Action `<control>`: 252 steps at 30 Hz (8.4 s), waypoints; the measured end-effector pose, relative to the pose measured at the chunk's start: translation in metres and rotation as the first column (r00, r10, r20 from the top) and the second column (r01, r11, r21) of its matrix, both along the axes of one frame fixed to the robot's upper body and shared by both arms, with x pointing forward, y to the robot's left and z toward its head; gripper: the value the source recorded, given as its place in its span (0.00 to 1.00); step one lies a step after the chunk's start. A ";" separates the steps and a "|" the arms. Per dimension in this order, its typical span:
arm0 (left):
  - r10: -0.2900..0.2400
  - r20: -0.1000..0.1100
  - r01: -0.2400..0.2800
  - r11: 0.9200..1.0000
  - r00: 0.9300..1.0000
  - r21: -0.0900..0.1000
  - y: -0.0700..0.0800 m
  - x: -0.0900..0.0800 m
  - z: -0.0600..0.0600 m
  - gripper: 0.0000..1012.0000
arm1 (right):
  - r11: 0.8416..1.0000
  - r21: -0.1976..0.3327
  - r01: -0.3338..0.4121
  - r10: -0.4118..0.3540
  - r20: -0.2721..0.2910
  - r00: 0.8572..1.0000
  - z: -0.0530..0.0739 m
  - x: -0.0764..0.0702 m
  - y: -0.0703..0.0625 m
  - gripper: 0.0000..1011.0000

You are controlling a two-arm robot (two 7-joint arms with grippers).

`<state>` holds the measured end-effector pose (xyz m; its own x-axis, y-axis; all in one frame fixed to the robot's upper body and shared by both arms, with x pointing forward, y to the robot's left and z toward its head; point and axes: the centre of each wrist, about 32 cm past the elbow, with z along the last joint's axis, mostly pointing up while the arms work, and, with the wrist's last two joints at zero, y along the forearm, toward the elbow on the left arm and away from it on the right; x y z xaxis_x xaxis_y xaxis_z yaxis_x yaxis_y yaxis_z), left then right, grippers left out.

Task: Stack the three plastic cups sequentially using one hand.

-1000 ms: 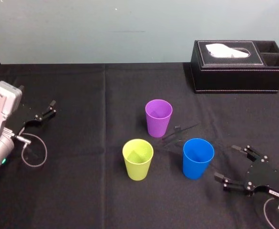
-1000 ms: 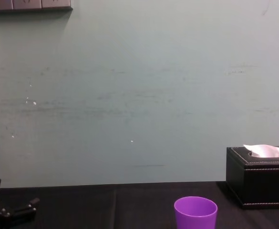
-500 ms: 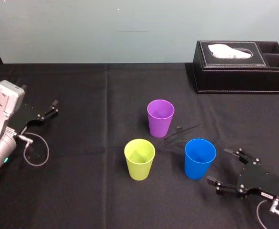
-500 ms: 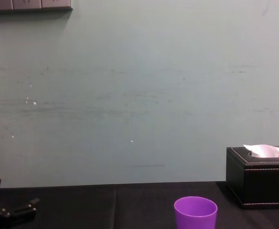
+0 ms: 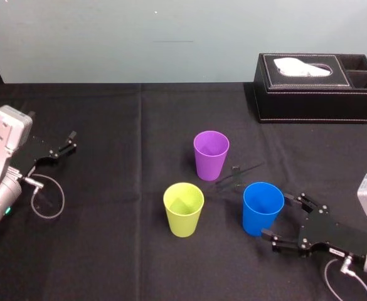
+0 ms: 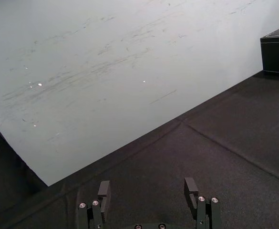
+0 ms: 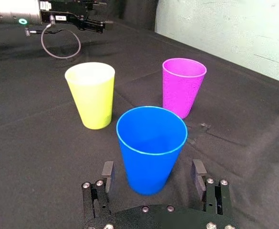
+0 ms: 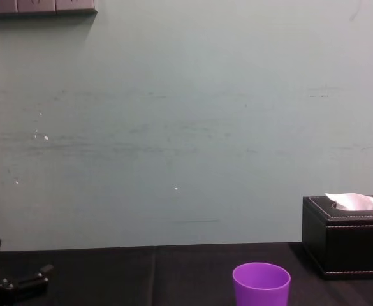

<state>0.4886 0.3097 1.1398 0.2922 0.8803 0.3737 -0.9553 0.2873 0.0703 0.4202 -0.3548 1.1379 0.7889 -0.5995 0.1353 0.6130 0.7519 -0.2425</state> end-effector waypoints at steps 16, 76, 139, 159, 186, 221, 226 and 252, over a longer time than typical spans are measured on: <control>0.000 0.000 0.000 1.000 1.000 0.000 0.000 0.000 0.000 1.00 | 0.999 0.030 -0.023 0.023 -0.005 1.000 -0.002 0.018 0.016 0.99; 0.000 0.000 0.000 1.000 1.000 0.000 0.000 0.000 0.000 1.00 | 0.999 0.022 0.035 -0.036 0.048 0.998 0.045 0.013 0.022 0.71; 0.000 0.000 0.000 1.000 1.000 0.000 0.000 0.000 0.000 1.00 | 0.999 0.023 0.031 -0.032 0.051 0.998 0.096 0.114 0.091 0.71; 0.000 0.000 0.000 1.000 1.000 0.000 0.000 0.000 0.000 1.00 | 1.000 0.018 0.016 -0.016 0.022 1.000 0.081 0.118 0.093 0.71; 0.000 0.000 0.000 1.000 1.000 0.000 0.000 0.000 0.000 1.00 | 1.000 0.015 0.006 -0.006 0.005 1.000 0.070 0.120 0.091 0.71; 0.000 0.000 0.000 1.000 1.000 0.000 0.000 0.000 0.000 1.00 | 1.000 0.015 0.007 -0.007 0.006 1.000 0.071 0.120 0.092 0.99; 0.000 0.000 0.000 1.000 1.000 0.000 0.000 0.000 0.000 1.00 | 1.000 0.015 0.007 -0.007 0.006 1.000 0.071 0.120 0.092 0.99; 0.000 0.000 0.000 1.000 1.000 0.000 0.000 0.000 0.000 1.00 | 0.996 0.057 -0.062 0.062 0.006 0.998 0.066 0.054 0.064 0.99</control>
<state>0.4886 0.3097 1.1398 0.2923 0.8803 0.3737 -0.9552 0.2873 0.0703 0.4738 -0.2905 1.2041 0.8244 -0.5561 0.1056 0.5655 0.8011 -0.1960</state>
